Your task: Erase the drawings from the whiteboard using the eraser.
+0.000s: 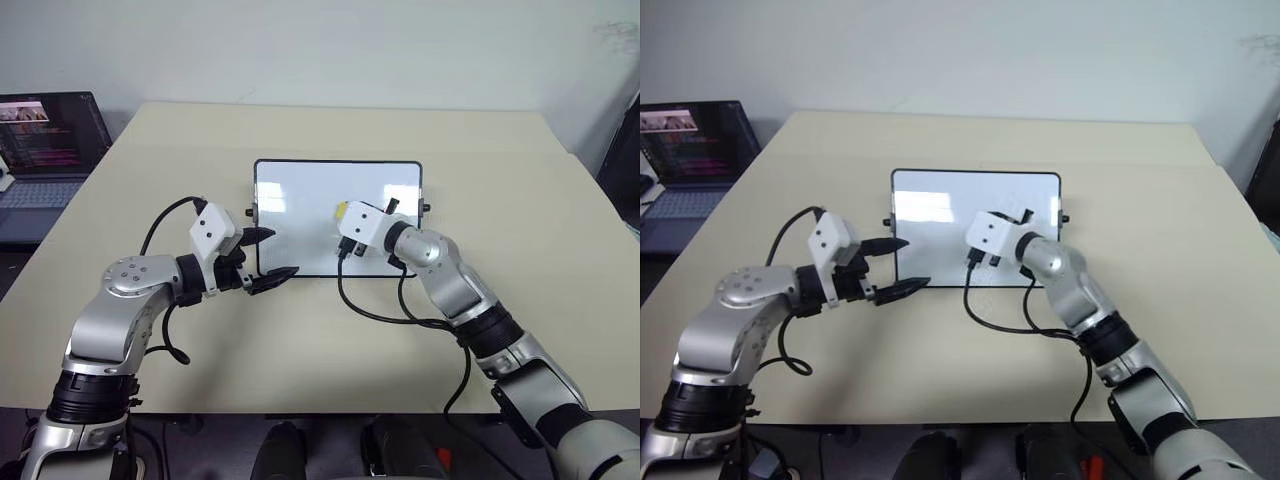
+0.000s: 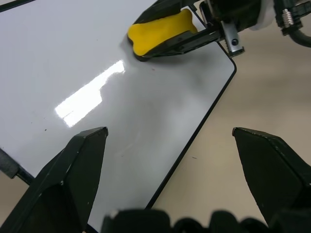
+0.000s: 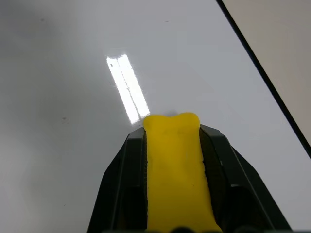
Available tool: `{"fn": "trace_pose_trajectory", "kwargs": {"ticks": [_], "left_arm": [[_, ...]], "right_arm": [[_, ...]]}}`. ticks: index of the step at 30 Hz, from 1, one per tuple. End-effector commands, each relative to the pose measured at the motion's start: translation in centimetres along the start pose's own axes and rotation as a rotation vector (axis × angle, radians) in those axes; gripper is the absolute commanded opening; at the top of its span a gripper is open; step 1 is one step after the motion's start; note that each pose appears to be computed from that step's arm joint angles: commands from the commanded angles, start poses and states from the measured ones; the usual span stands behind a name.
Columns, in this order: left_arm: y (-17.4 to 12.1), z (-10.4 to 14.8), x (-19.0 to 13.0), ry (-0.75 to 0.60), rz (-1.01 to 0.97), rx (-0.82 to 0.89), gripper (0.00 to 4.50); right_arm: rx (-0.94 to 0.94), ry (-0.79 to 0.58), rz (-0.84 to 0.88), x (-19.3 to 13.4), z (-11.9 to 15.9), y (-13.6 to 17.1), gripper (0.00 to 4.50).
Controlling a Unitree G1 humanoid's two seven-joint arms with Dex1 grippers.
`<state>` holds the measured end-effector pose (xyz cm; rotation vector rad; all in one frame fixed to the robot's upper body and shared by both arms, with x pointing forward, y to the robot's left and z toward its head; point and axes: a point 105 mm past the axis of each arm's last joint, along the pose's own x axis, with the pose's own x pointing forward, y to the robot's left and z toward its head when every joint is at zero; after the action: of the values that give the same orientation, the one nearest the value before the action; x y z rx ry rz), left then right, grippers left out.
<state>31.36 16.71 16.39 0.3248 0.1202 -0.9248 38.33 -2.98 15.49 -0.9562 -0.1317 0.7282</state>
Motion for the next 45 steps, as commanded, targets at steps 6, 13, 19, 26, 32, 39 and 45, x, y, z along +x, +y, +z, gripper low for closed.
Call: {"fn": "trace_pose_trajectory", "kwargs": {"ticks": [6, 13, 19, 26, 32, 39, 45], "left_arm": [[-0.2, 1.1, 0.2, -0.04, -0.007, 0.029, 4.5], [-0.1, 1.1, 0.1, -0.04, -0.005, 0.03, 4.5], [-0.2, 1.2, 0.2, -0.044, -0.005, 0.03, 4.5], [-0.2, 1.2, 0.3, -0.048, -0.007, 0.032, 4.5], [-0.3, 1.4, 0.6, -0.054, -0.02, 0.036, 4.5], [-0.5, 1.8, 0.9, -0.07, -0.045, 0.045, 4.5], [-0.9, 2.6, 1.8, -0.094, -0.102, 0.057, 4.5]], "right_arm": [[0.012, -0.021, 0.119, 0.2, 0.8, 3.4, 1.12], [-0.012, -0.017, -0.077, 0.8, 0.9, 0.0, 1.12], [0.006, 0.034, 0.032, -0.2, -0.9, 1.7, 1.12], [-0.015, 0.001, 0.108, -1.1, 0.0, 3.7, 1.12], [0.229, -0.11, -0.06, -3.1, 1.7, 0.1, 1.12], [0.597, -0.17, -0.025, -7.2, 1.8, 1.1, 1.12], [0.586, -0.079, -0.092, -9.0, -0.7, 1.7, 1.12]]}}
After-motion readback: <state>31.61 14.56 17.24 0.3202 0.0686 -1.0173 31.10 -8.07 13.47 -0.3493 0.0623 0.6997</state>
